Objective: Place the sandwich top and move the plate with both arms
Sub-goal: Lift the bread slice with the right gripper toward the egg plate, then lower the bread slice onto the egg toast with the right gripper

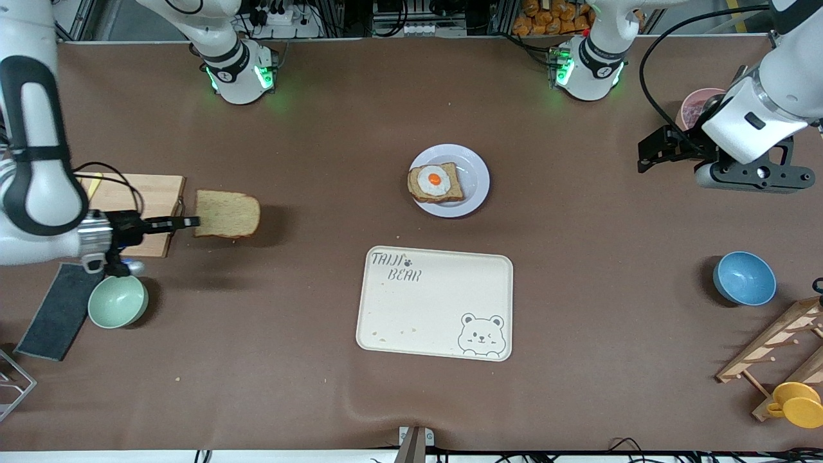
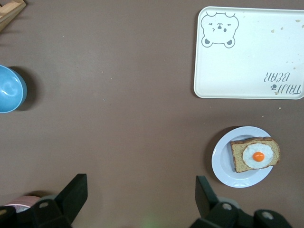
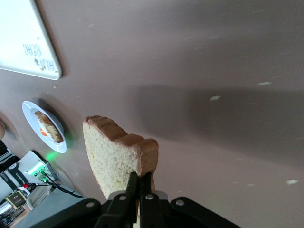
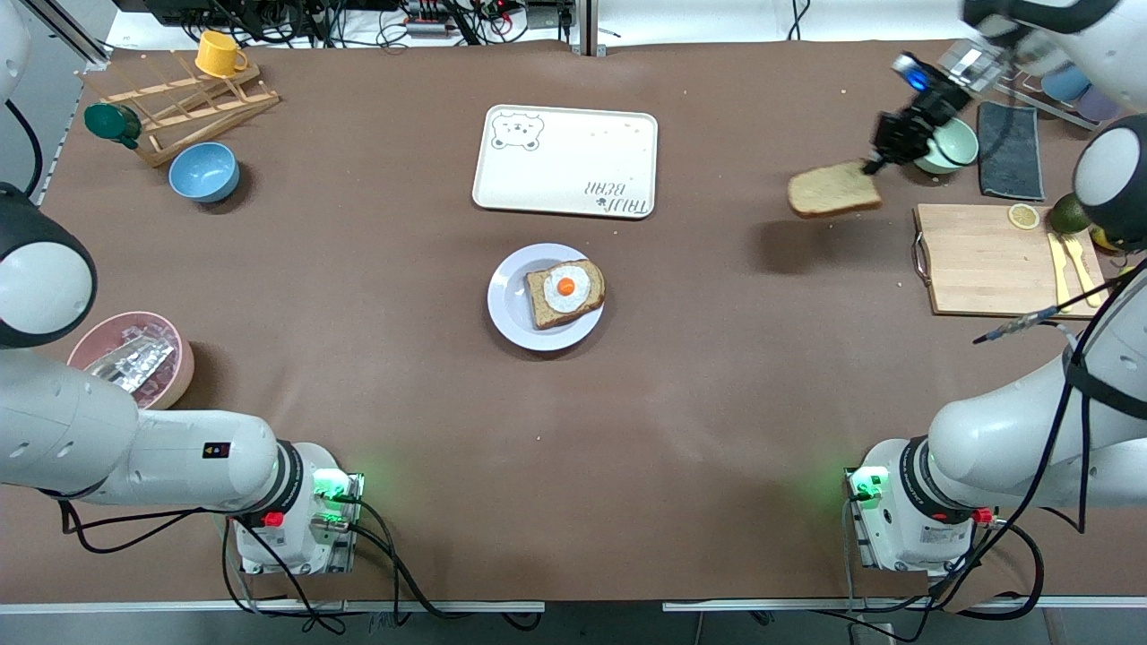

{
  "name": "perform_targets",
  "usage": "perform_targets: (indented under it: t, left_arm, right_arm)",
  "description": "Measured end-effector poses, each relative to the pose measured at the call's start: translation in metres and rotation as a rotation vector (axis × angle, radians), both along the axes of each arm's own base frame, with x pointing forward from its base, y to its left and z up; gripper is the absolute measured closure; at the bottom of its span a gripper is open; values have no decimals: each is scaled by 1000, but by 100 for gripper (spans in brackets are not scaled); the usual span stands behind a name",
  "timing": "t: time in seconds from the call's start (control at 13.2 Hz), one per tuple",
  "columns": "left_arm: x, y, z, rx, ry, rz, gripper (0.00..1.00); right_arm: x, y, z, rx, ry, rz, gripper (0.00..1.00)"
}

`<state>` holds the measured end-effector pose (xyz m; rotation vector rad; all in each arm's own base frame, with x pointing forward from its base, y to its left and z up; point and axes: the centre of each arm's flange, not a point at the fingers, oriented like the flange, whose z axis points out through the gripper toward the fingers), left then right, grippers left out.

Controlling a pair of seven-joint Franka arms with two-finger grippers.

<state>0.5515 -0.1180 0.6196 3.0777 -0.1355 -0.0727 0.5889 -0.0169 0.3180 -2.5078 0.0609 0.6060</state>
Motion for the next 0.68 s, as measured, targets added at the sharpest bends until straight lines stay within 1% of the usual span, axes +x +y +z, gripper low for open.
perform_targets:
  t: [0.08, 0.15, 0.3, 0.38, 0.46, 0.53, 0.68]
  left_arm:
    - [0, 0, 0, 0, 0, 0, 0]
    - [0, 0, 0, 0, 0, 1, 0]
    - [0, 0, 0, 0, -1, 1, 0]
    - [0, 0, 0, 0, -1, 1, 0]
    - [0, 1, 0, 0, -1, 1, 0]
    - [0, 1, 0, 0, -1, 2, 0]
    - [0, 1, 0, 0, -1, 2, 0]
  right_arm:
    - [-1, 39, 16, -27, 11, 11, 96]
    - [-6, 78, 32, -38, 23, 14, 96]
    - [-21, 135, 49, -43, 48, -17, 96]
    - [-29, 162, 53, -56, 42, -30, 96]
    - [-38, 194, 57, -73, 18, -32, 96]
    - [-49, 233, 59, -96, -18, -41, 96]
    - [-82, 320, 59, -148, -84, -79, 96]
